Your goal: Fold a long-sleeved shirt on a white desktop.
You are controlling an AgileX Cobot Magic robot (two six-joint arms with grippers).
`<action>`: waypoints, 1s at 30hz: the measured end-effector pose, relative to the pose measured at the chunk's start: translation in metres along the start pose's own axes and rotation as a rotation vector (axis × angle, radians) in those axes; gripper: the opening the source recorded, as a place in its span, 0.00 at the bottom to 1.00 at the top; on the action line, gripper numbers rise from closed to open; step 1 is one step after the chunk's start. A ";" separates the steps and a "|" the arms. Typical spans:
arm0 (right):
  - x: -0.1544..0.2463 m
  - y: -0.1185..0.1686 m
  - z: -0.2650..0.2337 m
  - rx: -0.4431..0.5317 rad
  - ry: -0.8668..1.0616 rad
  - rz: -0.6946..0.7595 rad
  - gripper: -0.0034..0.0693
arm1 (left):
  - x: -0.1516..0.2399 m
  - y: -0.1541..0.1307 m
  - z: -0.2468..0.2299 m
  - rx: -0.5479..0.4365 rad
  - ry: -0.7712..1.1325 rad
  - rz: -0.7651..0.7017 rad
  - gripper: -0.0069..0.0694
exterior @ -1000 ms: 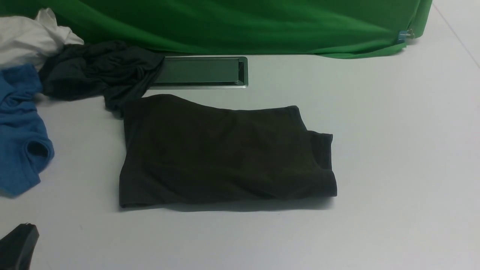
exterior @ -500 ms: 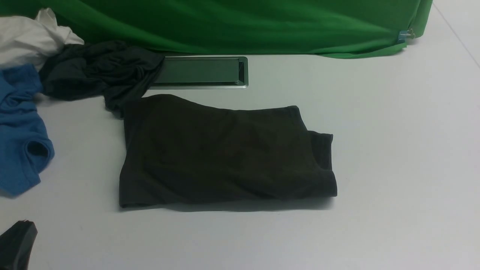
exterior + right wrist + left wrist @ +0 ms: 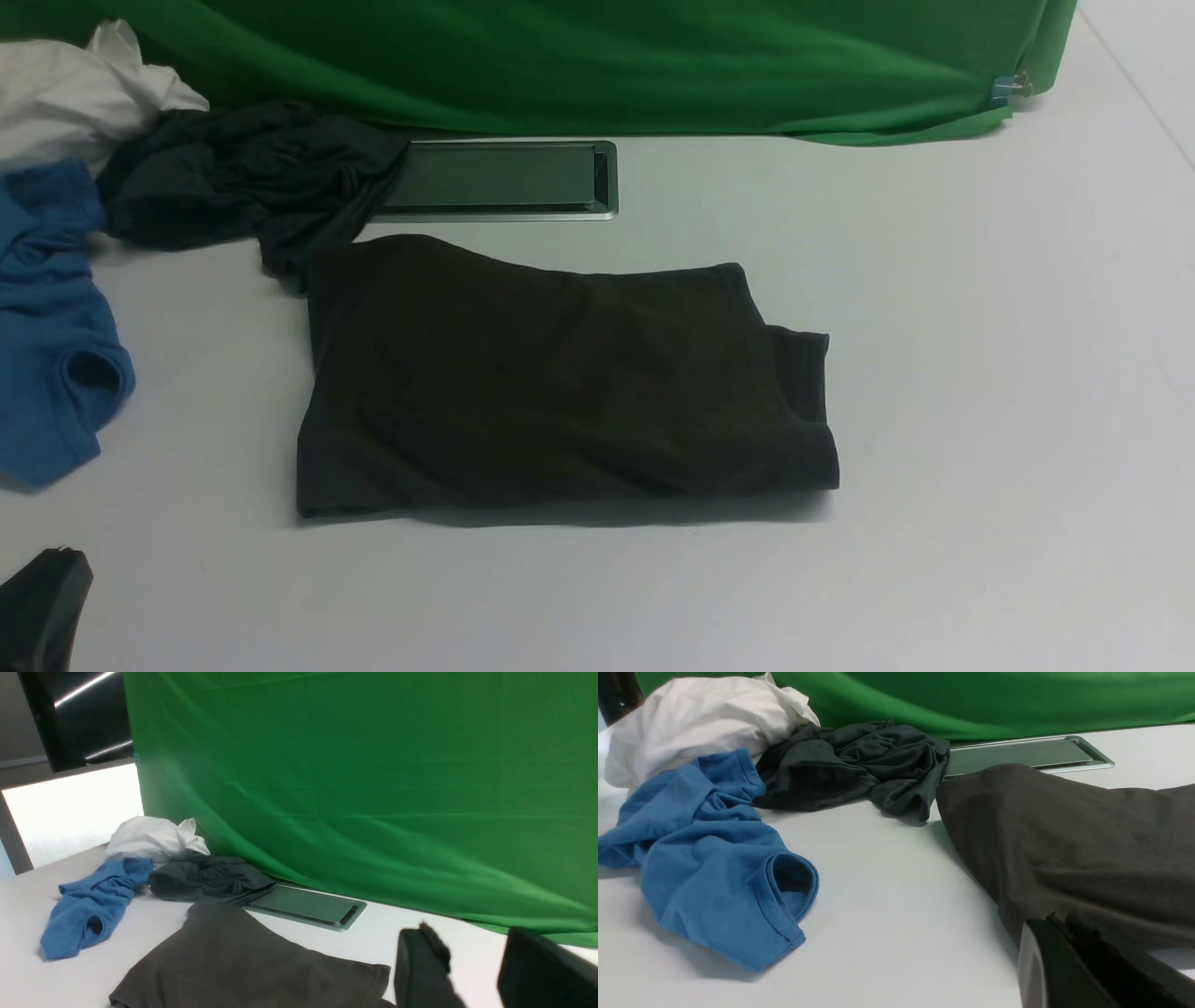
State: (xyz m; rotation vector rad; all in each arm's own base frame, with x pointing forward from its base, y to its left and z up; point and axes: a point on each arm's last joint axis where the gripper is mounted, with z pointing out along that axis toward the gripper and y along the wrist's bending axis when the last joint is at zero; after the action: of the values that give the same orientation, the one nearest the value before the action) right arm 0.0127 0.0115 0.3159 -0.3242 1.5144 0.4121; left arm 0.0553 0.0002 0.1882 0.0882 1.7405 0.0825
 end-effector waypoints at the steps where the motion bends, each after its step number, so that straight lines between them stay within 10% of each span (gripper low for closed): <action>1: 0.000 0.000 0.000 0.000 0.000 0.000 0.37 | 0.000 0.000 0.000 0.000 0.000 0.000 0.12; 10: -0.002 -0.005 0.000 0.024 -0.019 -0.116 0.37 | 0.000 0.000 0.000 0.000 0.000 0.000 0.12; 19: 0.041 -0.022 0.017 0.379 0.042 -0.122 0.37 | 0.000 0.000 0.000 0.000 0.000 0.000 0.12; 30: 0.123 -0.039 0.028 0.509 0.155 -0.031 0.38 | 0.000 0.000 0.000 0.001 -0.002 0.000 0.12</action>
State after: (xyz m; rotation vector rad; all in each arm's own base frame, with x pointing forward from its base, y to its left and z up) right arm 0.0560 -0.0030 0.1926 0.0233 1.7029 -0.0330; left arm 0.0552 0.0001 0.1883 0.0890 1.7382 0.0819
